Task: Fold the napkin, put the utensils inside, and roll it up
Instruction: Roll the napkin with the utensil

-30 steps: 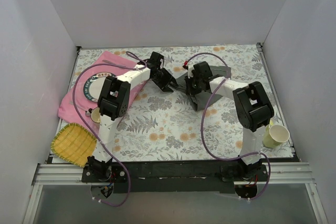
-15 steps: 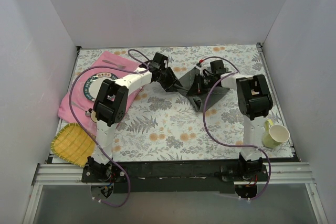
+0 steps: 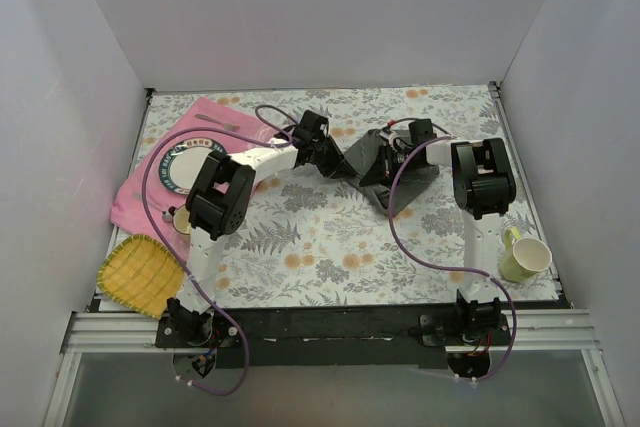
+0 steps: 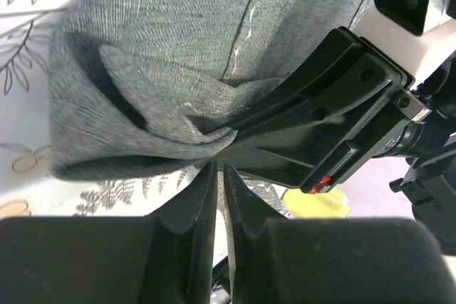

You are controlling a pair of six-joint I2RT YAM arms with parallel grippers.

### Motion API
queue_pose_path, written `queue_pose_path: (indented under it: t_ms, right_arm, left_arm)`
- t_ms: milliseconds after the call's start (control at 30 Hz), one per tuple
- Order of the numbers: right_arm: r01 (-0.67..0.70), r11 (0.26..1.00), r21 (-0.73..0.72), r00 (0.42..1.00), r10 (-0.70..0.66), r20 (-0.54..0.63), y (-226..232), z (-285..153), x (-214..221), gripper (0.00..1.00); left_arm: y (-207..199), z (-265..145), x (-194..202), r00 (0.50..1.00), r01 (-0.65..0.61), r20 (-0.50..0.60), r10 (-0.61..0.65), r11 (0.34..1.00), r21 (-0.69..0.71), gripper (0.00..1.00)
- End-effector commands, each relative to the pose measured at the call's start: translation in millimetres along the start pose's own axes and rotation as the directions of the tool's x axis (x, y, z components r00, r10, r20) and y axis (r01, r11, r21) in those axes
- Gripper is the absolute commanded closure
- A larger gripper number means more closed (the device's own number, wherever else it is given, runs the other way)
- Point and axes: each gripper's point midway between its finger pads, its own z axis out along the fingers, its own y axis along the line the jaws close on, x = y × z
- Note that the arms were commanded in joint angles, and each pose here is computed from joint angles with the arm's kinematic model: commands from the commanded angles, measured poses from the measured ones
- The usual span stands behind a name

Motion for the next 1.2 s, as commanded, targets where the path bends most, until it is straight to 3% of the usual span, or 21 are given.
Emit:
queue_pose_path:
  t_ms: [0, 267, 500, 667, 900, 1000, 1167]
  right_arm:
    - [-0.114, 0.983, 0.146, 0.991, 0.122, -0.050, -45, 4, 25, 0.99]
    - [-0.121, 0.983, 0.141, 0.990, 0.130, -0.059, -43, 2, 27, 0.99]
    - [-0.072, 0.977, 0.199, 0.994, 0.087, -0.063, -28, -10, 13, 0.97]
    - [-0.018, 0.962, 0.273, 0.997, 0.038, -0.067, -12, -25, -3, 0.83]
    - [0.162, 0.889, 0.427, 0.985, -0.121, -0.122, 17, -46, -28, 0.51]
    - [0.253, 0.825, 0.506, 0.967, -0.224, -0.119, 37, -59, -42, 0.42]
    - [0.359, 0.694, 0.624, 0.931, -0.312, -0.189, 36, -68, -18, 0.31]
  left_arm:
    - [-10, 7, -5, 1.000, -0.002, -0.001, 0.002, 0.999, 0.052, 0.93]
    - [-2, 25, -10, 1.000, 0.021, -0.001, -0.021, 0.998, 0.055, 0.96]
    - [35, 42, -14, 0.997, 0.081, -0.005, -0.081, 0.995, -0.050, 1.00]
    - [69, 50, -6, 0.994, 0.105, -0.025, -0.110, 0.983, -0.153, 1.00]
    - [99, 51, 0, 0.987, 0.141, -0.043, -0.155, 0.962, -0.233, 1.00]
    - [106, 51, 2, 0.984, 0.154, -0.051, -0.171, 0.957, -0.246, 1.00]
    - [102, 51, -2, 0.983, 0.156, -0.054, -0.174, 0.957, -0.245, 1.00]
